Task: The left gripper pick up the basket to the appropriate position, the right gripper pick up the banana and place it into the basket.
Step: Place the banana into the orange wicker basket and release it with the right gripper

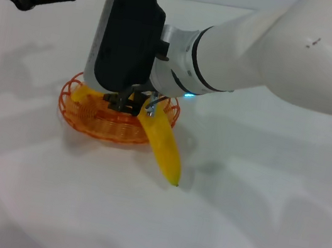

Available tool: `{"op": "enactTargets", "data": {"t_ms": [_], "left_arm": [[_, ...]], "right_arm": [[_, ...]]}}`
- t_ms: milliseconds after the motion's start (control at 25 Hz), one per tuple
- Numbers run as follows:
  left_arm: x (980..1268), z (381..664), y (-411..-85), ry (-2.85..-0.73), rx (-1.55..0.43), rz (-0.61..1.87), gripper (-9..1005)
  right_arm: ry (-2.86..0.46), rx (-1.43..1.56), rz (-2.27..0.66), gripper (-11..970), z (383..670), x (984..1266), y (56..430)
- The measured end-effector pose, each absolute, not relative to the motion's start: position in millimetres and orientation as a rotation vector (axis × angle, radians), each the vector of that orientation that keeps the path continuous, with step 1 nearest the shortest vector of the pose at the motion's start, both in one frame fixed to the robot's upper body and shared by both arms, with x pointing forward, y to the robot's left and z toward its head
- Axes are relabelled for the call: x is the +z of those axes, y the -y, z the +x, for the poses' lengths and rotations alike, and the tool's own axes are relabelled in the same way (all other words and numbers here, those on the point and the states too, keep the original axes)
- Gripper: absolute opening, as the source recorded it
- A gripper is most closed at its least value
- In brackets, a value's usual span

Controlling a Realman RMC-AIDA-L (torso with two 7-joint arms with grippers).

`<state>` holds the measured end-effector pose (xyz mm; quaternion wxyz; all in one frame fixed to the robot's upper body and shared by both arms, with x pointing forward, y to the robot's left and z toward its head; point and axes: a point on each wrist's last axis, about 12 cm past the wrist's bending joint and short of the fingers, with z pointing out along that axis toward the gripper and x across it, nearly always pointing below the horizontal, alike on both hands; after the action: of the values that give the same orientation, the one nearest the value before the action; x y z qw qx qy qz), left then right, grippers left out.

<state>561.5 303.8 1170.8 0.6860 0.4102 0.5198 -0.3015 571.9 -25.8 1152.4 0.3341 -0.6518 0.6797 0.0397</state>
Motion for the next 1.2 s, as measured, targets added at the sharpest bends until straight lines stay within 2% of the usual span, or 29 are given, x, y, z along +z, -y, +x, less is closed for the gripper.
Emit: {"op": "enactTargets", "data": {"t_ms": [440,1120,1200], "left_arm": [[1170,561,-304,-1.163,-0.675,0.919,891],[1166,557,-309,-1.178,-0.667,0.903,891],[1166,556,-310,-1.178,-0.666,0.899,891]], "right_arm": [[-1.782,0.105,-1.677,533,575,1155,26],[-1.801,0.101,-1.608,897,581,1165,39],[-1.807,0.101,-1.58,896,582,1169,45]]}}
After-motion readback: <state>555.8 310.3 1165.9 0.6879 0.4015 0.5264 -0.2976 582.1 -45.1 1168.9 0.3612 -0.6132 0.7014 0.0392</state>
